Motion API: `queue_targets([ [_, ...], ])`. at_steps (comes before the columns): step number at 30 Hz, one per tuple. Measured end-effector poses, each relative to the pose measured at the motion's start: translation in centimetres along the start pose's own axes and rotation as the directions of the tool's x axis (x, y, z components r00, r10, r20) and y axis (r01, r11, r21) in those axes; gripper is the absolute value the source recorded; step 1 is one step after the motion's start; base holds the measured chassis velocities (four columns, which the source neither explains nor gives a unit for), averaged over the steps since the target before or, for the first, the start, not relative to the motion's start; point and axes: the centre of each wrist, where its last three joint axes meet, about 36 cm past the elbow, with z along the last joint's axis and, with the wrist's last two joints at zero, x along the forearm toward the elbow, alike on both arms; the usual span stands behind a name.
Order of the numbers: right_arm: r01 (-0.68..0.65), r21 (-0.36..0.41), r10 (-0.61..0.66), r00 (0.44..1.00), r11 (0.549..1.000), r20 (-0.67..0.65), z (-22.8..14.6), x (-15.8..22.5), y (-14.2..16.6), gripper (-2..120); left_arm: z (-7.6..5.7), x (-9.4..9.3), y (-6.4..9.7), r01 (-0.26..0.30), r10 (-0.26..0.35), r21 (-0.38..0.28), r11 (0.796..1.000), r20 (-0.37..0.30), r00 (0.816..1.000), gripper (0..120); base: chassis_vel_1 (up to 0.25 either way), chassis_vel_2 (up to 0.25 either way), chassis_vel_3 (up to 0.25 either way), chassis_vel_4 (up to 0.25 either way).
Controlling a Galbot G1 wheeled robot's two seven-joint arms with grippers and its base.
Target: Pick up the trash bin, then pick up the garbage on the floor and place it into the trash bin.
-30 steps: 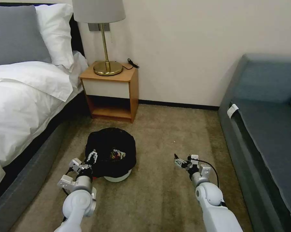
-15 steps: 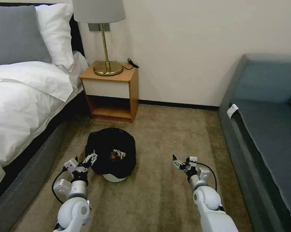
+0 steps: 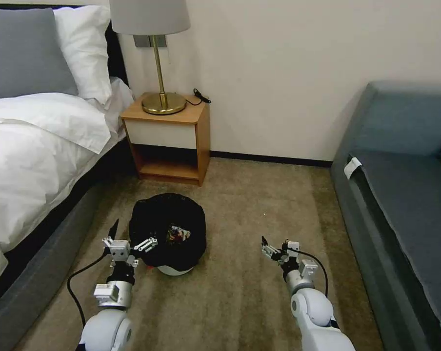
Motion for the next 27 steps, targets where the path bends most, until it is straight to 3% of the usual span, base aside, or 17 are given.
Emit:
queue_targets([
  [17,-0.04,-0.078,0.044,0.997,0.996,0.062,0.2,-0.1,1.0,100,0.6,-1.1,-3.5,-0.06,0.061,-0.009,0.998,0.019,0.998,100,0.0,0.0,0.0,0.0],
  [27,-0.046,-0.102,0.053,0.997,0.994,0.063,0.2,0.3,1.0,100,0.7,-1.2,-4.0,-0.076,0.076,-0.015,0.997,0.019,0.997,100,0.0,0.0,0.0,0.0],
])
